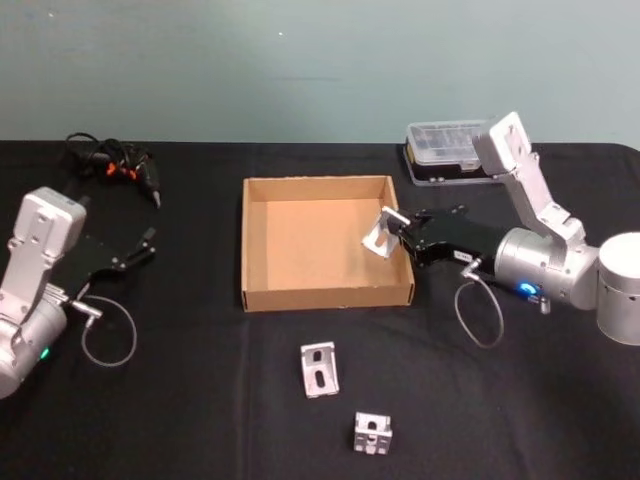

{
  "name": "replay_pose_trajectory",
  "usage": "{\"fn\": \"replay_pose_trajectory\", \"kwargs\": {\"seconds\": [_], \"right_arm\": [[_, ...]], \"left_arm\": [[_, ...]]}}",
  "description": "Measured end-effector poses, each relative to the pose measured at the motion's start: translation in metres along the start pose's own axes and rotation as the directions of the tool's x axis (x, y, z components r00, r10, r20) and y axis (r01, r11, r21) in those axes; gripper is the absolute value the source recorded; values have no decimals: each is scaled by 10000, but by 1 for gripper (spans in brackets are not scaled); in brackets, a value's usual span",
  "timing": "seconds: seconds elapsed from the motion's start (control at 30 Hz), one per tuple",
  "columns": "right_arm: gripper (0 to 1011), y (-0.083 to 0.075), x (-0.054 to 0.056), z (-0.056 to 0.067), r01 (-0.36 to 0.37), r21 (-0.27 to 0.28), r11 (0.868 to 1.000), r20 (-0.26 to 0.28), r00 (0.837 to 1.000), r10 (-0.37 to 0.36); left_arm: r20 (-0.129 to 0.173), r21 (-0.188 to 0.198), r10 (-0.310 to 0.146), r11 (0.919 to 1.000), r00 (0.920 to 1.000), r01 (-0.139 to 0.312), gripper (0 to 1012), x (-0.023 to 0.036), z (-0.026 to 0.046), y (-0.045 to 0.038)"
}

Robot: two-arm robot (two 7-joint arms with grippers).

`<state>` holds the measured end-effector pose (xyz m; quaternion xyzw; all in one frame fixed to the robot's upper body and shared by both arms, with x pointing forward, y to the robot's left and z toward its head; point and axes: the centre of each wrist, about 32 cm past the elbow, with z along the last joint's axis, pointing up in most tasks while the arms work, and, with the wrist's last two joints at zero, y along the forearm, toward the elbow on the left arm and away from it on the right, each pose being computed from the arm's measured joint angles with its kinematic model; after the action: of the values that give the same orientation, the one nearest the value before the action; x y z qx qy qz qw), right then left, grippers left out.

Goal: Use one hand to pick up the angle iron from the table and place it into the box.

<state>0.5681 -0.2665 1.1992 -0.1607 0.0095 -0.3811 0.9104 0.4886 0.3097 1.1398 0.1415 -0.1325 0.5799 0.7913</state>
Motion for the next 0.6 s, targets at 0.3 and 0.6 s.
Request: {"fn": "replay_pose_trajectory", "kwargs": {"seconds": [0.3, 0.6], "right_arm": [[118, 209, 9, -60, -212, -473, 9987, -14, 9998, 211], [118, 316, -8, -87, -386, -765, 9963, -25, 9993, 385]], "left_arm": [[-1, 1, 0, 10000, 10000, 0, 1011, 0, 0, 0], [-1, 1, 0, 10000, 10000, 0, 1011, 0, 0, 0]]}}
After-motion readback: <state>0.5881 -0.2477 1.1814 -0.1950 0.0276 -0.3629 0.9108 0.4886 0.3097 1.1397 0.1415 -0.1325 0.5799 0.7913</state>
